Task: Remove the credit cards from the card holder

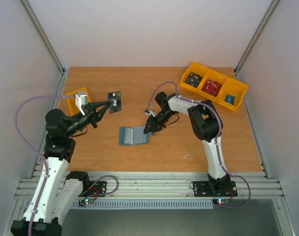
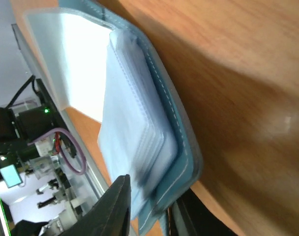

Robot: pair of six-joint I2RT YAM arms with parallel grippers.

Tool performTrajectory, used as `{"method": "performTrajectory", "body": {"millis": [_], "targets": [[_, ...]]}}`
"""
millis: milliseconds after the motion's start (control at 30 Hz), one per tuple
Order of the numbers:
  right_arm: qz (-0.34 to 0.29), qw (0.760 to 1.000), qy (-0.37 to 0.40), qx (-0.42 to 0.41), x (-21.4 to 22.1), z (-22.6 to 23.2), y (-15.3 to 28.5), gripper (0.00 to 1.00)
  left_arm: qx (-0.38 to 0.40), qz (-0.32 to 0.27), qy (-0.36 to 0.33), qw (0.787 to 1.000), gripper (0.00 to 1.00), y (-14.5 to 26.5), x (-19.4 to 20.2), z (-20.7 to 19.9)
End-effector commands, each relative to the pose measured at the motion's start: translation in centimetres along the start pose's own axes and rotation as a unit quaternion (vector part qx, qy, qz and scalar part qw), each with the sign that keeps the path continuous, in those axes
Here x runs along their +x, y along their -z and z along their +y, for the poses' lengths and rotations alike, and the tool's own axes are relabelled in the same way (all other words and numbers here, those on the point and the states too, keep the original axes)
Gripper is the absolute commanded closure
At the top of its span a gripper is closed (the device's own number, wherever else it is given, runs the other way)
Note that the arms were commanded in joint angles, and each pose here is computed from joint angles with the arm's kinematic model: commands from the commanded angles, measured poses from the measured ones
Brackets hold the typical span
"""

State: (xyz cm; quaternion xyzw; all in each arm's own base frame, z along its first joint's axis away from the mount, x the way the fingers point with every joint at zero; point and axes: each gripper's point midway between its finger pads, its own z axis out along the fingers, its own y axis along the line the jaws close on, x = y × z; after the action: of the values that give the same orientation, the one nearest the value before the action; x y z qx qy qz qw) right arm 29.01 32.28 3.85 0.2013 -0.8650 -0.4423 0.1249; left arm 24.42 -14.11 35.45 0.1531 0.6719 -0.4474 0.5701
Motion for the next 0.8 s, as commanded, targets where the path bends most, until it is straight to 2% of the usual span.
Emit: {"method": "performTrajectory", "body": {"millis": [0, 100, 200, 367, 467, 533, 633, 700, 767], "targets": [[0.007, 0.998, -0.021, 0.057, 0.1, -1.5, 1.2, 0.74, 0.012, -0.016, -0.018, 1.000, 1.00, 0.1, -0.7, -0.5], [0.008, 0.994, -0.030, 0.102, 0.3, -2.3, 2.5, 0.61, 0.012, -0.016, -0.019, 1.000, 1.00, 0.1, -0.7, -0.6], [0.007, 0.984, -0.035, 0.174, 0.5, -3.2, 4.6, 0.53, 0.013, -0.015, -0.018, 1.000, 1.00, 0.1, -0.7, -0.6], [-0.002, 0.930, -0.036, 0.366, 0.3, -4.6, 11.3, 0.45, 0.012, -0.016, -0.020, 1.000, 1.00, 0.1, -0.8, -0.5], [-0.029, 0.902, -0.010, 0.430, -0.3, -2.7, 15.5, 0.42, 0.014, -0.015, -0.021, 1.000, 1.00, 0.1, -0.7, -0.6], [-0.055, 0.892, 0.032, 0.448, -0.9, 0.0, 17.4, 0.40, 0.016, -0.015, -0.023, 0.999, 1.00, 0.0, -0.8, -0.6], [-0.094, 0.887, 0.138, 0.431, -1.9, 6.0, 18.3, 0.35, 0.018, -0.016, -0.024, 0.999, 1.00, 0.0, -0.8, -0.7], [-0.123, 0.882, 0.232, 0.391, -1.9, 11.4, 18.1, 0.33, 0.019, -0.017, -0.025, 0.999, 1.00, 0.0, -0.9, -0.7], [-0.142, 0.882, 0.323, 0.312, -0.9, 17.2, 16.6, 0.28, 0.023, -0.019, -0.027, 0.999, 1.00, 0.0, -1.1, -0.9]]}}
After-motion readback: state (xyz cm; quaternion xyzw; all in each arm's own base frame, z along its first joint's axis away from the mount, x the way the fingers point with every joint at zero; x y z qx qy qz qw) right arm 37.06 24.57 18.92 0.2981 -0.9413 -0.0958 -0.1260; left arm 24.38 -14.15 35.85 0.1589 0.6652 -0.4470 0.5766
